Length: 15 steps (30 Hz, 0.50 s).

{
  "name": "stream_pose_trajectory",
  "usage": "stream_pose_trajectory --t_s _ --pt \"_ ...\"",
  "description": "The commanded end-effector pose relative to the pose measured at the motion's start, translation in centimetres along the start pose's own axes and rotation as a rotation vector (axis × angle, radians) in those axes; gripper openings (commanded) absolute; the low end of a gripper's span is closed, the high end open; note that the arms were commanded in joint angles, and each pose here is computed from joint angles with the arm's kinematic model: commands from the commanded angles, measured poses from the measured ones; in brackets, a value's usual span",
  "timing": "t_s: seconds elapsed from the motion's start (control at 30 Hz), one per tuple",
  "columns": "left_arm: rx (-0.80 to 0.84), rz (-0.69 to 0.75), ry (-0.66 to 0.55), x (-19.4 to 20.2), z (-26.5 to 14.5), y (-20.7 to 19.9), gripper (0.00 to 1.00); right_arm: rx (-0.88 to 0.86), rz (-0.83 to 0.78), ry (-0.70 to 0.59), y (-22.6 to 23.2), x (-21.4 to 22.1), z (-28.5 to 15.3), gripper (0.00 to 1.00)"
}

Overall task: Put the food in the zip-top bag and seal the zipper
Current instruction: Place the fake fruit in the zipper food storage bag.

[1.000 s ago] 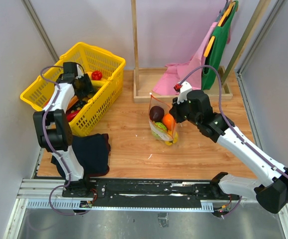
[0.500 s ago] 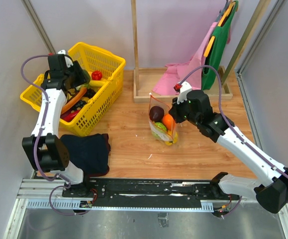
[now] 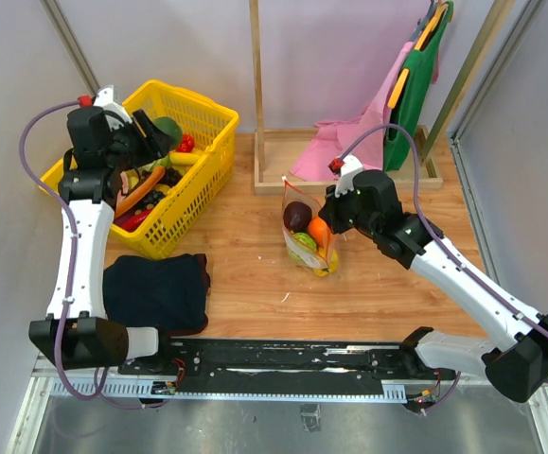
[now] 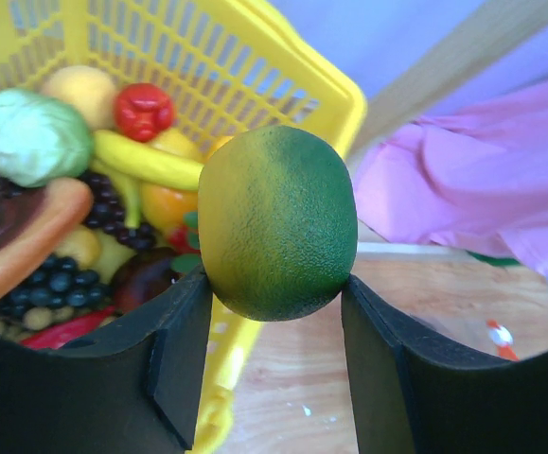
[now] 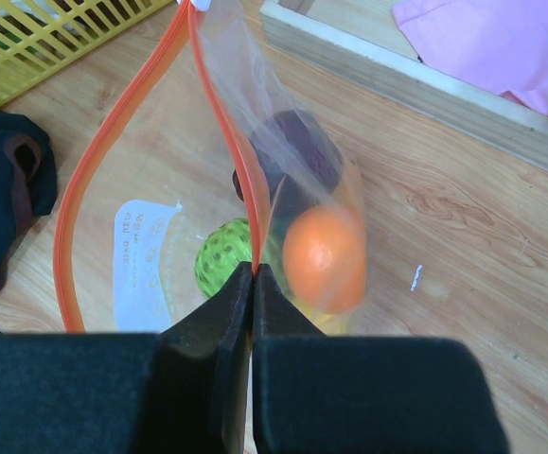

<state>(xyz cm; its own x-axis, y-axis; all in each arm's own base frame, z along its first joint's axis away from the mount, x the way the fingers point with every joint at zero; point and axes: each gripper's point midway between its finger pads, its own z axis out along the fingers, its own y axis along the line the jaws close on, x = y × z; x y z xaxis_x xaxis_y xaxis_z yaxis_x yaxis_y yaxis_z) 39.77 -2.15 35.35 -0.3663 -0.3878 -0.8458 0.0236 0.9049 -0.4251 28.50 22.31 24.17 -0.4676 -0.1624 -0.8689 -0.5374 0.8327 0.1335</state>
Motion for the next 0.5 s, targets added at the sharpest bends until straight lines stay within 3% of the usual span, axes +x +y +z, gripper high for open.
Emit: stream_pose_trajectory --t_s 0.0,0.47 --pt "0.212 0.043 0.022 1.3 -2.0 -5.9 0.32 -0.009 0.023 -0.049 0.0 -1.9 -0.1 0.01" --pt "0.59 0.021 0.154 7.9 -7.7 -17.4 0.32 -0.021 0.038 -0.073 0.4 -2.5 -0.1 0.01"
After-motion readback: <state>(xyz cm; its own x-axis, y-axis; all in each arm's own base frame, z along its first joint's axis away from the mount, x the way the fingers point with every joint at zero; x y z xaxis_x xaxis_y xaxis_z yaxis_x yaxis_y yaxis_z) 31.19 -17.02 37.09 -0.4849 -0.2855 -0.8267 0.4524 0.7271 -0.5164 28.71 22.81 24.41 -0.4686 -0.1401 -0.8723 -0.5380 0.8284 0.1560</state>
